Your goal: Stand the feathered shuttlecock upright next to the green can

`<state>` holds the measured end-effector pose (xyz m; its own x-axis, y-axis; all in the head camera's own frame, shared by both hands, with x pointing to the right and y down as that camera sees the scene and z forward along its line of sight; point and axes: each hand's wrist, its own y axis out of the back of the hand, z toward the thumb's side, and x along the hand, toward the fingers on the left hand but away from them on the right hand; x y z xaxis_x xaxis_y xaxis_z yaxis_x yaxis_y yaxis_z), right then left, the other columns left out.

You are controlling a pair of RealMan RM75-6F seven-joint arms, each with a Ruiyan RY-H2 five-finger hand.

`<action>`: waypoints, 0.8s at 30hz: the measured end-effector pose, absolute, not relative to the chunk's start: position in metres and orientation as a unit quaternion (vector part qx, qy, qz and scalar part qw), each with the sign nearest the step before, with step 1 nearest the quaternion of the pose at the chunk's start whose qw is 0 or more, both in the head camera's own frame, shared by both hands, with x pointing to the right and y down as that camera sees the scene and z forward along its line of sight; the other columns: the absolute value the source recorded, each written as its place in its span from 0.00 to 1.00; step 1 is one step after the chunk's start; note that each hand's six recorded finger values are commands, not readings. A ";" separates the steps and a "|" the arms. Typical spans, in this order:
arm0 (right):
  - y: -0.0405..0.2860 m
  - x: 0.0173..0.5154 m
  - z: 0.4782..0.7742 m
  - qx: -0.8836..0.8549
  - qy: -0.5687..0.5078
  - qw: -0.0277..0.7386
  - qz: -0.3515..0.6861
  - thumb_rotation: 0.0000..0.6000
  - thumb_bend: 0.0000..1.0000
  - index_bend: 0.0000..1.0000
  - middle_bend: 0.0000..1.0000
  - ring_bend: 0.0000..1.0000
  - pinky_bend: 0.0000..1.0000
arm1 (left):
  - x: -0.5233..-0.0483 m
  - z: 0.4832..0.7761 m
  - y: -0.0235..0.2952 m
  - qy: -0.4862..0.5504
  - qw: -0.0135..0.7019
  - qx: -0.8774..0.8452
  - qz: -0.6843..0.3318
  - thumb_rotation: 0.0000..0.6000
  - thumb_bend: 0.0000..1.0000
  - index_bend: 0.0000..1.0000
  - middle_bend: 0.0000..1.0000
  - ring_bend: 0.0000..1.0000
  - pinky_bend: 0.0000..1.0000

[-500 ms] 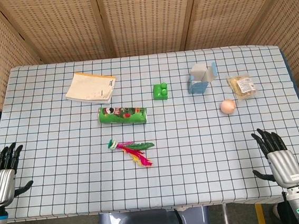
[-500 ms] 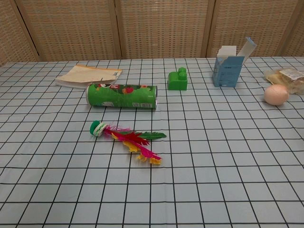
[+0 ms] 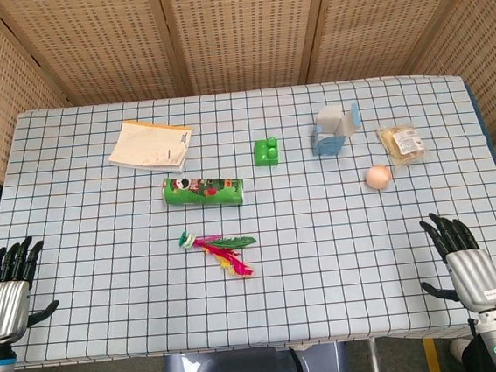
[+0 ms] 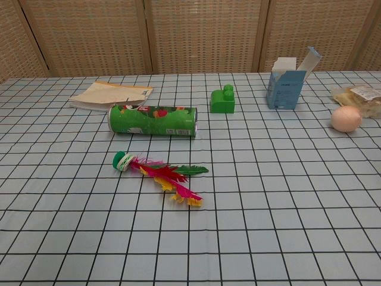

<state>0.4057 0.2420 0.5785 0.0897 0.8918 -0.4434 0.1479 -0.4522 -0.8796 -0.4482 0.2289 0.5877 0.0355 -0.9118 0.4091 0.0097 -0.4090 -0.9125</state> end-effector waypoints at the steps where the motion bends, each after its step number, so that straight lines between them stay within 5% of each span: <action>1: 0.242 0.406 0.579 -0.654 -0.397 0.340 0.546 1.00 0.01 0.00 0.00 0.00 0.00 | -0.448 0.588 0.229 0.374 0.393 -0.604 -0.584 1.00 0.00 0.00 0.00 0.00 0.00; 13: 0.240 0.407 0.577 -0.653 -0.402 0.337 0.546 1.00 0.01 0.00 0.00 0.00 0.00 | -0.424 0.587 0.225 0.355 0.397 -0.638 -0.555 1.00 0.00 0.00 0.00 0.00 0.00; 24: 0.239 0.413 0.578 -0.650 -0.407 0.332 0.550 1.00 0.01 0.00 0.00 0.00 0.00 | -0.365 0.593 0.191 0.255 0.449 -0.693 -0.503 1.00 0.00 0.00 0.00 0.00 0.00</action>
